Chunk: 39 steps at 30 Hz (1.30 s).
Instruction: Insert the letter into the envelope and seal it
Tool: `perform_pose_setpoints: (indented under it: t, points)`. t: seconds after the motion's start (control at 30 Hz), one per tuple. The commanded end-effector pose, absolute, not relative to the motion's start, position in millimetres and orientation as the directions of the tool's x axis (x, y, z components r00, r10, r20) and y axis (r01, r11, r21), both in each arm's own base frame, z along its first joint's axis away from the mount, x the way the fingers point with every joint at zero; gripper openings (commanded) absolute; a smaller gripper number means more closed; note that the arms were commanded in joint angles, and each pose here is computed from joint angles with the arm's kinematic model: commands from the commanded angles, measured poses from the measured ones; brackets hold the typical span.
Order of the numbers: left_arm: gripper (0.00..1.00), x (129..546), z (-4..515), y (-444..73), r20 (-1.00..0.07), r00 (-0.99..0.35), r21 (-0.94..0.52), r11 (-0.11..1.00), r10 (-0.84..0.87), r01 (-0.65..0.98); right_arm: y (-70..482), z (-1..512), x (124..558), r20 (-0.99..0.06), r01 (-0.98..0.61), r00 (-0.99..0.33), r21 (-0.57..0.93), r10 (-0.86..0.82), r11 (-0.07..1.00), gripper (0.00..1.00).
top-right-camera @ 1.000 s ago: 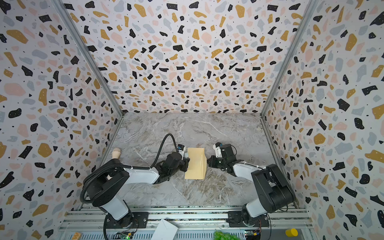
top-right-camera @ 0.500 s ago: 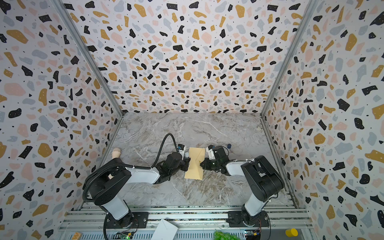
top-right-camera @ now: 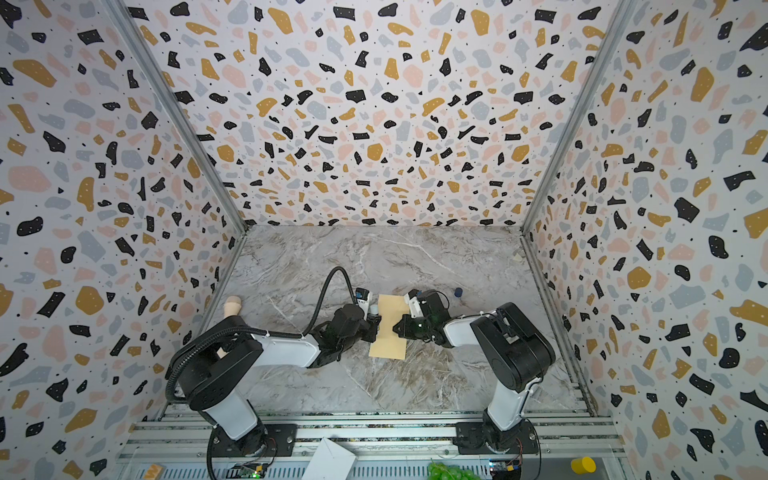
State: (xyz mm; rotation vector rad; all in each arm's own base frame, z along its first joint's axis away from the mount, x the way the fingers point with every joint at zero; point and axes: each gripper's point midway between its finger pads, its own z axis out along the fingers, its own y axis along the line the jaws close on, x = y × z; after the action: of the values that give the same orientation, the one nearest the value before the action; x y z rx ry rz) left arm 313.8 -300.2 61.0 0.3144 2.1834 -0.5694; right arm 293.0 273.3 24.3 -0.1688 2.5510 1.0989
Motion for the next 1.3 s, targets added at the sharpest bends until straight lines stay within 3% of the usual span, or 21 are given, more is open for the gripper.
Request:
perform_pose_setpoints:
  t: [0.0,0.47,1.03,1.27]
  points:
    - [0.00,314,60,-305,-0.774,-0.632,-0.310,0.854,0.028,0.417,268,7,288,-0.317,-0.192,-0.948,0.655,0.035,0.730,0.00]
    - [0.00,315,45,-307,-0.757,-0.651,-0.292,0.864,0.053,0.410,265,2,294,-0.311,-0.175,-0.949,0.640,0.045,0.748,0.00]
    - [0.00,315,21,-292,-0.736,-0.669,-0.216,0.903,0.100,0.372,242,9,344,-0.330,-0.144,-0.940,0.619,0.089,0.772,0.00]
    - [0.00,316,24,-293,-0.740,-0.667,-0.222,0.902,0.091,0.369,250,12,336,-0.329,-0.174,-0.942,0.637,0.061,0.751,0.00]
